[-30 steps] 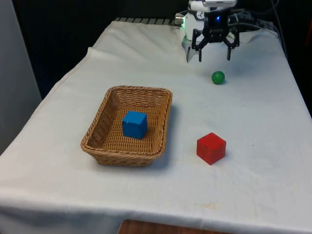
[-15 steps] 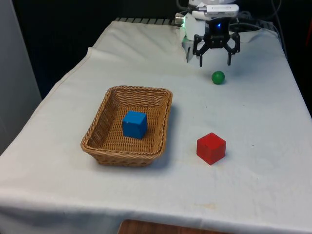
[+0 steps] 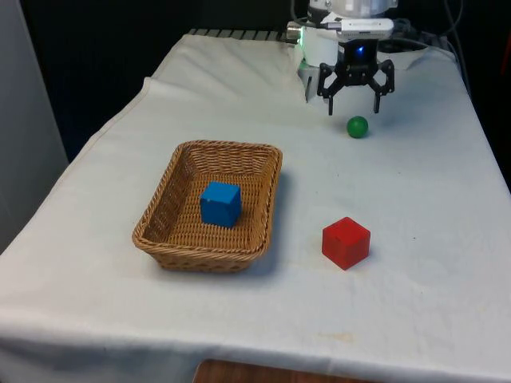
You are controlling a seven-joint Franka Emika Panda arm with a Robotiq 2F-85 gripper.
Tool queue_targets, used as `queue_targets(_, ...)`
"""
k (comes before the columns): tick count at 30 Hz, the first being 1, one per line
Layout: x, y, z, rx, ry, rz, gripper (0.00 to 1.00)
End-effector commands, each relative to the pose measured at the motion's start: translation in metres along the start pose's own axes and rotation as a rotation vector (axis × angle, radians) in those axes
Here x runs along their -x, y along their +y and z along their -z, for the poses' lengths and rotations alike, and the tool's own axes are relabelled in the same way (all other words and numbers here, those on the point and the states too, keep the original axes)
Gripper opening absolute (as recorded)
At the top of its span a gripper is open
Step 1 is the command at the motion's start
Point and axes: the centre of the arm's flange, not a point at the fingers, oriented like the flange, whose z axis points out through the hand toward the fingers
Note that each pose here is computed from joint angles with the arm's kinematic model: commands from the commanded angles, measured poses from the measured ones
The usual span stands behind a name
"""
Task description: Place all non-red objects into the basket.
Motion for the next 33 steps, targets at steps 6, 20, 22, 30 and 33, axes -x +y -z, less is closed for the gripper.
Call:
queue_targets(6, -0.001, -0.007, -0.003, -0.018, 0.007, -0.003, 1.0)
queue_targets(20, -0.007, -0.01, -0.012, -0.022, 0.009, -0.009, 1.0)
queue_targets(22, -0.01, -0.01, -0.014, -0.022, 0.012, -0.009, 1.0)
queue_targets(30, -0.015, -0.009, -0.019, -0.019, 0.015, -0.011, 1.0)
queue_targets(33, -0.015, -0.008, -0.023, -0.015, 0.012, -0.012, 1.0)
